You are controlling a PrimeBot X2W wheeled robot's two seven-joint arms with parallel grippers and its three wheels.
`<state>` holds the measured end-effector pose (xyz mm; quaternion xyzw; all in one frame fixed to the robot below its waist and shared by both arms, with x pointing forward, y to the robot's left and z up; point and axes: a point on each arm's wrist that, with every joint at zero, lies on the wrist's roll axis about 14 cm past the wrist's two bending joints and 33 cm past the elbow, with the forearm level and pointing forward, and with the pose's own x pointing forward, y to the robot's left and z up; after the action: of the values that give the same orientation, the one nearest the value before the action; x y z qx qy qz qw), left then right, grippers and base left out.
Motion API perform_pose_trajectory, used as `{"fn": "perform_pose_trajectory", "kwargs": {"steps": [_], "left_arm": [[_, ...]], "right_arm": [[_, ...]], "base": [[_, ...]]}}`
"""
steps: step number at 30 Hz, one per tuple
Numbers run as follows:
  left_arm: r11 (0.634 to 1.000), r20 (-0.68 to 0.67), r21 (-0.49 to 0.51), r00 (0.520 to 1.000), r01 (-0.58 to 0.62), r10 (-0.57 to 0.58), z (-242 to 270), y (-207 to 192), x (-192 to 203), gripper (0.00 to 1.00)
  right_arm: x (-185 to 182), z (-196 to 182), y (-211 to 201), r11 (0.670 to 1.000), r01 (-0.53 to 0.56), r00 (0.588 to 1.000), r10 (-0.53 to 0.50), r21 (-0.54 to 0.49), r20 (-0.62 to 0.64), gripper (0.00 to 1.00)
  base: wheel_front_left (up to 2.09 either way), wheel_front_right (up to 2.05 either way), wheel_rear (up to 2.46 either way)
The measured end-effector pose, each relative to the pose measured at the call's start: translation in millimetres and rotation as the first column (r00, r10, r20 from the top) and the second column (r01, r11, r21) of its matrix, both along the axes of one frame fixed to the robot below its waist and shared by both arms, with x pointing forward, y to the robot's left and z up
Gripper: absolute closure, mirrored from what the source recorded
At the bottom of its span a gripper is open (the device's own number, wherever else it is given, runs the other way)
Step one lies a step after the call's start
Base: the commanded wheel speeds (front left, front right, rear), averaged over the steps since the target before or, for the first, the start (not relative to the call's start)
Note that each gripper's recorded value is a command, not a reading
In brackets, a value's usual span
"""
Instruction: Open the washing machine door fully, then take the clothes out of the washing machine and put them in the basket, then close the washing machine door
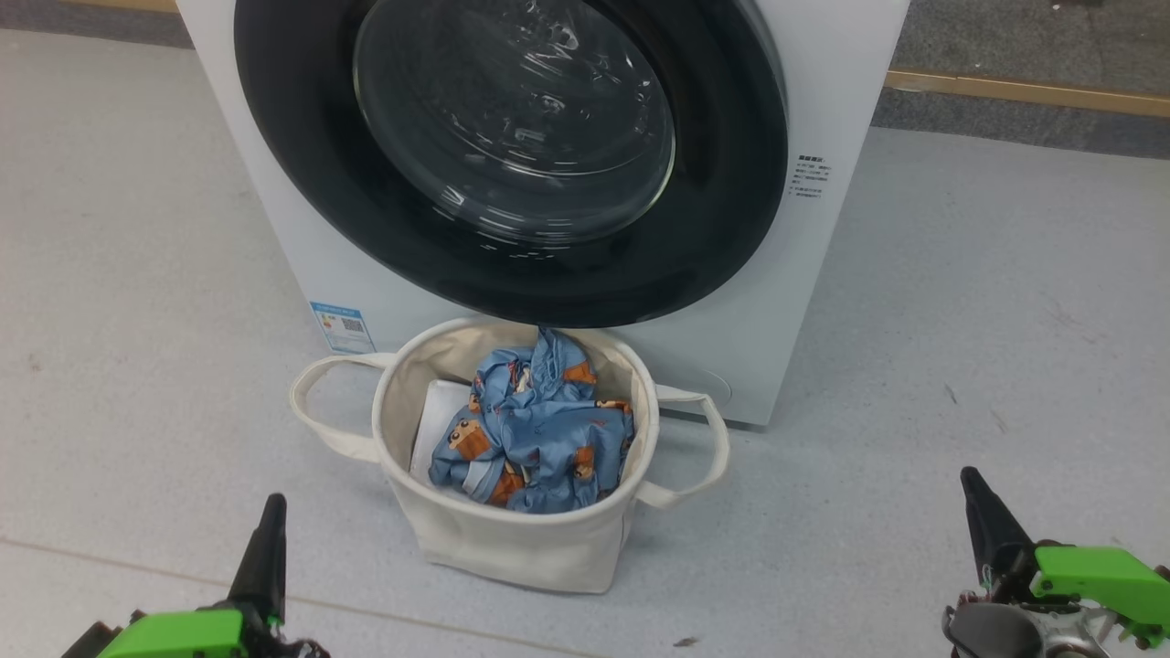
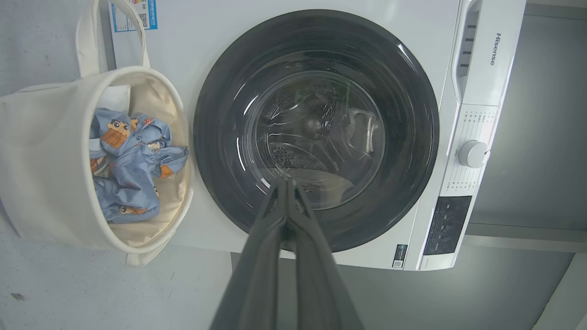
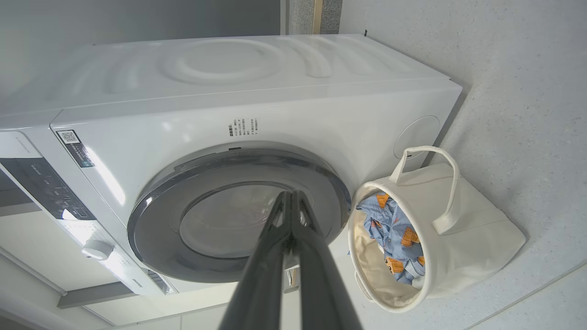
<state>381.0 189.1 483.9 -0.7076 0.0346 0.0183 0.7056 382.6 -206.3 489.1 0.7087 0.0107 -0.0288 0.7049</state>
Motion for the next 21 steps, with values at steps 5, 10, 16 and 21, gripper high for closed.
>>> {"fn": "perform_pose_trajectory", "kwargs": {"steps": [5,10,16,21], "left_arm": [[1.0,0.0,0.0,1.0,0.0,0.0,0.0,0.0,0.0,1.0],[1.0,0.0,0.0,1.0,0.0,0.0,0.0,0.0,0.0,1.0],[1.0,0.0,0.0,1.0,0.0,0.0,0.0,0.0,0.0,1.0],[1.0,0.0,0.0,1.0,0.0,0.0,0.0,0.0,0.0,1.0]], "right_arm": [[0.0,0.0,-0.3,1.0,0.001,1.0,-0.001,0.0,0.0,1.0],[-0.1,0.0,-0.6,1.0,0.002,1.0,-0.002,0.001,0.0,1.0],[-0.1,0.0,-0.8,1.0,0.003,1.0,-0.003,0.001,0.0,1.0],[-0.1,0.0,-0.8,1.0,0.003,1.0,-0.003,0.001,0.0,1.0]], "base": [[0.0,0.0,0.0],[0.0,0.0,0.0],[0.0,0.0,0.0],[0.0,0.0,0.0]]}}
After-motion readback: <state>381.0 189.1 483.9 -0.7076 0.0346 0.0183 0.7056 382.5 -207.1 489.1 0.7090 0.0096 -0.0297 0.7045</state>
